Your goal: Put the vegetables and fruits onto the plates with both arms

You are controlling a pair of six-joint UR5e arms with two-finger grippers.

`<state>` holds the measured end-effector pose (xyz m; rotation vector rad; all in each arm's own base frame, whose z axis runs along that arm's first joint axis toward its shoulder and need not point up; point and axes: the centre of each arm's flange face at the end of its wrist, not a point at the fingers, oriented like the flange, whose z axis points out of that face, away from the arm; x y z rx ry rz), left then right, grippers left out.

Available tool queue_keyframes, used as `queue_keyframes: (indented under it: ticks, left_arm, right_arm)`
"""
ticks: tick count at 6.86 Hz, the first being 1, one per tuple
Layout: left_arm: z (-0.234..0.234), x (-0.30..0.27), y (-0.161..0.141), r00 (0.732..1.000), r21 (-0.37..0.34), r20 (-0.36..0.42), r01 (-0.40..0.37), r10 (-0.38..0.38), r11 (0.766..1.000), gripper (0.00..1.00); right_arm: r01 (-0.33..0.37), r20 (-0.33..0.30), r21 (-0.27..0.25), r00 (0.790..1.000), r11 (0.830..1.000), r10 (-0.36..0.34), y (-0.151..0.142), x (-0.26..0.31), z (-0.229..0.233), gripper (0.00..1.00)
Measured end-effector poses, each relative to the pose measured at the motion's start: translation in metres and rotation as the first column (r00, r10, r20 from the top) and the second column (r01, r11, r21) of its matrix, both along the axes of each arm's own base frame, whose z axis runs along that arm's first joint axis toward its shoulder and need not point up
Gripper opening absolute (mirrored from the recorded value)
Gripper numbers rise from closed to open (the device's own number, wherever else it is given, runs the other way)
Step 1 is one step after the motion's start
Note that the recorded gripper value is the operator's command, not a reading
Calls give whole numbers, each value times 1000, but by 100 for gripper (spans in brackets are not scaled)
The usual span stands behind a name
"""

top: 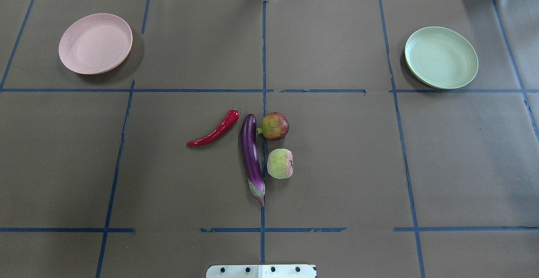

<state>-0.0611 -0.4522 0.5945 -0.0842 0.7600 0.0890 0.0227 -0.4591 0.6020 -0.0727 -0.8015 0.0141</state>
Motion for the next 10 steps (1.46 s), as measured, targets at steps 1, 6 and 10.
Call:
queue_keyframes:
  ticks: [1, 6, 10]
  left_arm:
    - [2, 0, 3, 1000, -3, 1, 1, -1, 1000, 100]
    - [-7, 1, -1, 1000, 23, -4, 2, -2, 1000, 100]
    - [3, 0, 2, 1000, 6, -6, 1, -1, 1000, 100]
  right_arm:
    - [0, 2, -3, 1000, 1000, 0, 0, 0, 1, 100]
    - [-2, 0, 22, 1000, 1000, 2, 1, 1, -12, 100]
    - [-2, -1, 14, 1000, 1000, 2, 21, 3, -9, 100]
